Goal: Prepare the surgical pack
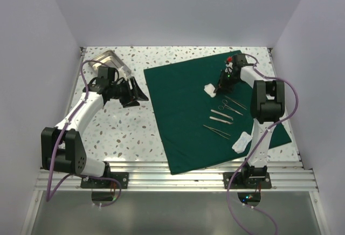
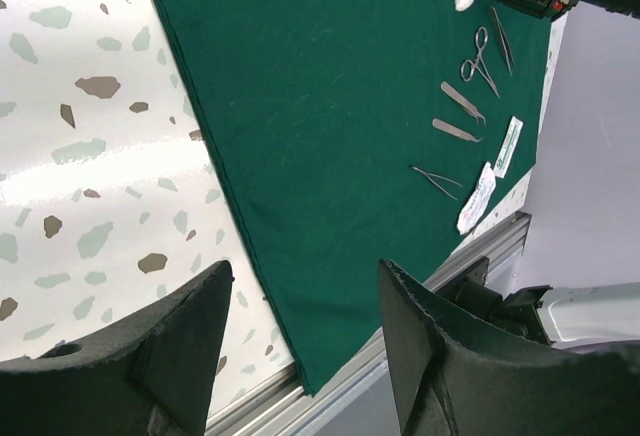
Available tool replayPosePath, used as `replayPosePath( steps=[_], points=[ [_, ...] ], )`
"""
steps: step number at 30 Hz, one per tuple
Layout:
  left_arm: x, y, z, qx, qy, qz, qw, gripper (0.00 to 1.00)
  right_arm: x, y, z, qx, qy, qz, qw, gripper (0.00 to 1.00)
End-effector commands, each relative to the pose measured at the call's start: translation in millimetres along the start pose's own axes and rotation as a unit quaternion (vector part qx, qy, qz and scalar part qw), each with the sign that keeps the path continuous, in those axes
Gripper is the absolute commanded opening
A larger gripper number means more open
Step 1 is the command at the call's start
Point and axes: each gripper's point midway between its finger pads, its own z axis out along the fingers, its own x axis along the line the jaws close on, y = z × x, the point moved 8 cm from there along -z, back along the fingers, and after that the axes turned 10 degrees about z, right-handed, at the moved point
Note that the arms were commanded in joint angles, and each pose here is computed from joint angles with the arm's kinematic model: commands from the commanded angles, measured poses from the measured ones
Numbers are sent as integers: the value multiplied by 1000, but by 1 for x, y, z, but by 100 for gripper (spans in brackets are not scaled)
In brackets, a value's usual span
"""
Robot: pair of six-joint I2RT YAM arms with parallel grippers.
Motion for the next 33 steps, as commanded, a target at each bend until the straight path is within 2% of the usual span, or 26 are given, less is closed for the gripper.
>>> replayPosePath(
  steps=[1,3,4,7,10,15,19,20,25,33],
  points=[
    [-6,2,1,-8,-28,12,999,64,8,6,0,-5,18,-1,1000,10],
    [-6,1,3,-5,-39,6,999,64,12,7,-8,-6,18,1,1000,1],
    [-6,0,4,-3,-44,3,999,64,16,9,-12,-12,20,3,1000,0],
    [-8,-3,8,-7,-70,-18,997,66,33,8,-32,-24,34,4,999,0],
    [-15,0,10,-40,-108,-34,993,68,55,1,-52,-29,52,5,998,0],
    [-35,0,15,-58,-152,-94,982,74,93,-20,-87,-39,99,6,994,0],
    [-60,8,25,-91,-206,-130,966,79,116,-42,-110,-37,141,25,989,0],
    [-65,7,28,-85,-213,-169,959,79,120,-46,-113,-39,151,27,987,0],
    [-95,20,38,-103,-262,-245,928,85,150,-77,-140,-24,210,22,977,0],
    [-124,34,53,-108,-249,-280,921,87,169,-109,-157,0,256,20,966,0]
  ],
)
